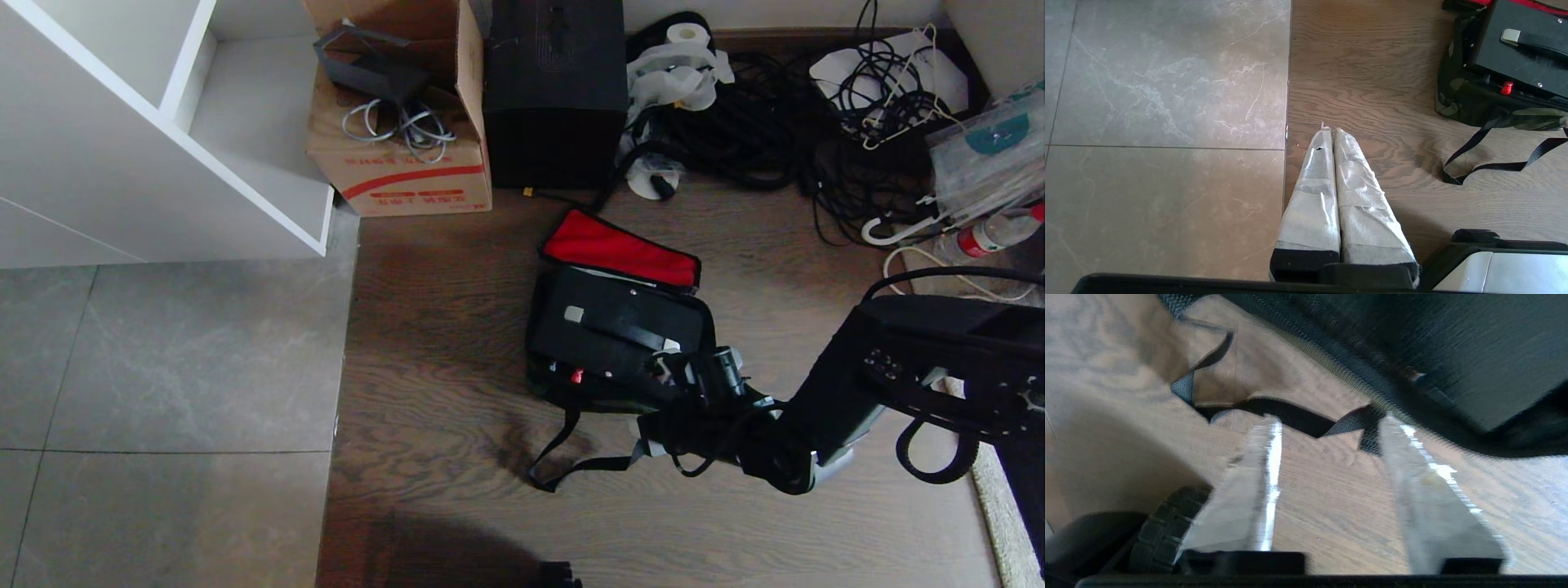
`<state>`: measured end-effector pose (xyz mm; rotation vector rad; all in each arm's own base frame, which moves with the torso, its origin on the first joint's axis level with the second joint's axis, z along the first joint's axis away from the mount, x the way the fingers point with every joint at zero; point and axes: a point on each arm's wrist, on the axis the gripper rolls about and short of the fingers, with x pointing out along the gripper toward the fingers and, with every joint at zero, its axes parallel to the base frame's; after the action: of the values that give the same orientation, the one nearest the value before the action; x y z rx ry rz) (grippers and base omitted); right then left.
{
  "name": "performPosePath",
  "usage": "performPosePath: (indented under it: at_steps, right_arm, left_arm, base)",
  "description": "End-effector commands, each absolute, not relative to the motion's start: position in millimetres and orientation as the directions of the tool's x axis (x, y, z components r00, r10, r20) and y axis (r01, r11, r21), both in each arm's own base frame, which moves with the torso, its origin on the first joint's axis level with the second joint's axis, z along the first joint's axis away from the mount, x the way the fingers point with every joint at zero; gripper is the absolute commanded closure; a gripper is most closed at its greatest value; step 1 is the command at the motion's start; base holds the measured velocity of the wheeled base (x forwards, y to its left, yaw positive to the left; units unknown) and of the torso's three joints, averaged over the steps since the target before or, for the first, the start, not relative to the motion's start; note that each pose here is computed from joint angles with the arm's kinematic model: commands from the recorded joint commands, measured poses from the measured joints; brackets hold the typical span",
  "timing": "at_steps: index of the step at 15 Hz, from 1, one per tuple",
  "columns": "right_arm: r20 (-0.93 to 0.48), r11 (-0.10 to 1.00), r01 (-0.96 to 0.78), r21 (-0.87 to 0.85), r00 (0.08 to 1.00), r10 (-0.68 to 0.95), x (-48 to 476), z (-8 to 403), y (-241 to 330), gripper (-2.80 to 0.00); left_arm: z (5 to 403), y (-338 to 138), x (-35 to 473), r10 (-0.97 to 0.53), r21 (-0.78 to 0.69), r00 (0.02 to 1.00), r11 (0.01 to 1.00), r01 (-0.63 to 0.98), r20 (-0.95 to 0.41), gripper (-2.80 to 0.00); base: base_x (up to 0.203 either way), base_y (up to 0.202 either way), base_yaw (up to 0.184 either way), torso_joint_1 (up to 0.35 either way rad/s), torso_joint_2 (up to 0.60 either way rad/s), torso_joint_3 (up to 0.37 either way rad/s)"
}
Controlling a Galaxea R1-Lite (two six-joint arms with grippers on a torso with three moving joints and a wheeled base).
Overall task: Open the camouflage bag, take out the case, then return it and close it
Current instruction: Close the top of the storage box
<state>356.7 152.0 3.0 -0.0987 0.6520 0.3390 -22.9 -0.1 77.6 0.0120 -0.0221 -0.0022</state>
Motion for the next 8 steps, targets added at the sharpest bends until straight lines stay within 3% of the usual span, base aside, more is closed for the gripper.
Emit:
performPosePath:
  at_steps: [1,8]
  right_arm:
    - [-0.583,0.943,-0.332,0.019,0.762,0.280,358,16,149,0.00]
    - [-0.549,0.973,-0.218,0.072,0.806,0.221,360,55,110,0.00]
  left_arm:
    - [75,0,-22,-0.002,0.012,1.000,1.000,0.001,0.012,0.00]
    - [75,0,-22,-0.002,0.012,1.000,1.000,0.001,0.012,0.00]
  base:
    - [0.000,0.000,0.000,0.000,0.00,0.000]
    - [0.000,0.000,0.000,0.000,0.00,0.000]
